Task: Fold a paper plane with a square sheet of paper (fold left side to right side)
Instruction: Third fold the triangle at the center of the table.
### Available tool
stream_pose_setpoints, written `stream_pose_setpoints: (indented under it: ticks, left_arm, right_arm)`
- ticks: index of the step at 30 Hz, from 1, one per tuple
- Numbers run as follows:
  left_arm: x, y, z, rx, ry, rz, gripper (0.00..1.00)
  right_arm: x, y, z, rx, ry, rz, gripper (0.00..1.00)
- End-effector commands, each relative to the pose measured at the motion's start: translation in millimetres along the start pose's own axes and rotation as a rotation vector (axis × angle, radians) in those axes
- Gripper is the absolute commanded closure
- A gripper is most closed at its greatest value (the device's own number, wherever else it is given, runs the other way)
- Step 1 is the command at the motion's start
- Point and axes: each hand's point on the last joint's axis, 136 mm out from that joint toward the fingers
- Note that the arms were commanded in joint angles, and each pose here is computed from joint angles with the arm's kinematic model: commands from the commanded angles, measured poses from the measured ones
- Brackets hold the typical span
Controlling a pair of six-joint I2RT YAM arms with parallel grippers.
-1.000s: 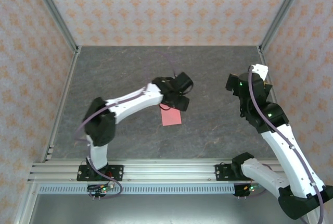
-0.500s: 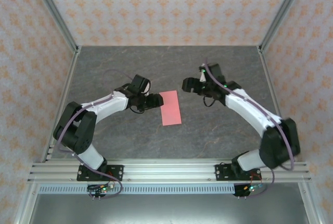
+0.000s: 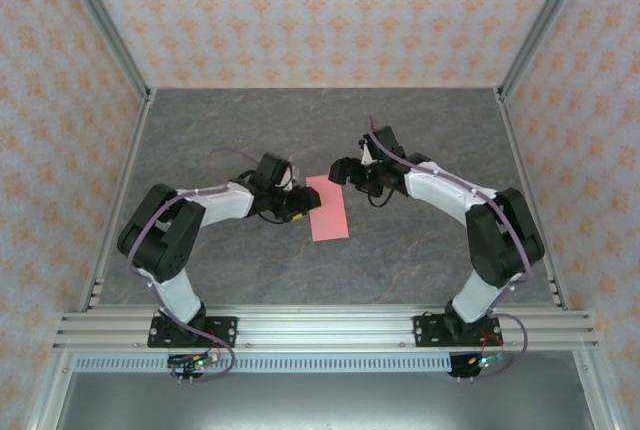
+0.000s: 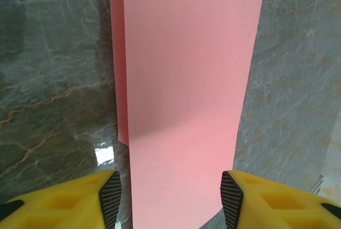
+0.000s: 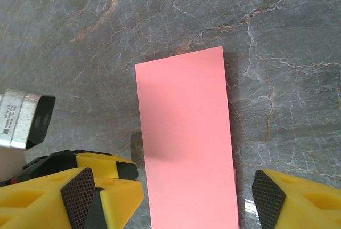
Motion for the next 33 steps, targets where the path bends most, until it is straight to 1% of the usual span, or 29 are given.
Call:
stream_pose_setpoints:
  ticks: [1, 6, 13, 18, 20, 22, 25, 27, 28, 33]
  left_arm:
    - [7.2, -0.2, -2.1, -0.013, 0.033, 0.01, 0.46]
    - [11.4, 1.8, 1.1, -0.017, 0.031, 0.019, 0.47]
    - [10.8, 0.8, -4.9, -0.014, 0.057, 0.021, 0.55]
    - [8.1, -0.5, -5.7, -0.015, 0.051, 0.013, 0.64]
    - [5.7, -1.3, -6.3, -0.013, 0.046, 0.007, 0.73]
    - [3.9, -1.9, -7.1, -0.012, 0.043, 0.003, 0.81]
    - [0.9, -3.6, -9.5, -0.014, 0.043, -0.004, 0.91]
    - [-1.0, -4.7, -11.1, -0.021, 0.043, -0.008, 0.98]
    - [-2.1, -5.2, -12.3, -0.023, 0.042, -0.009, 1.0]
    - [-3.3, -5.5, -15.2, -0.035, 0.045, 0.0, 1.0]
  right_arm:
    - [-16.5, -11.7, 17.6, -0.025, -0.031, -0.048, 0.2]
    - [-23.2, -13.7, 16.5, -0.045, -0.01, -0.063, 0.2]
    - [-28.1, -13.5, 14.7, -0.065, 0.008, -0.069, 0.21]
    - [-34.1, -13.0, 11.7, -0.091, 0.028, -0.08, 0.22]
    - [-41.4, -15.0, 8.8, -0.109, 0.038, -0.119, 0.23]
    - [-50.8, -15.9, 10.6, -0.139, 0.015, -0.166, 0.23]
    - [-63.9, -8.3, 18.6, -0.233, -0.034, -0.226, 0.24]
    - [-67.3, 5.4, 23.5, -0.325, -0.038, -0.236, 0.24]
    - [-66.8, 14.5, 25.7, -0.379, -0.033, -0.236, 0.24]
    - [-59.0, 69.3, 30.5, -0.647, 0.012, -0.26, 0.22]
Point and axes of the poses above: each hand's point on the last joint's axis, 136 mm out from that joint toward the fingers, its own x axis out along the fingers, its own z axis along the line the jaws close on, y = z × x, and after that the axes turned 7 degrees about x, right-handed
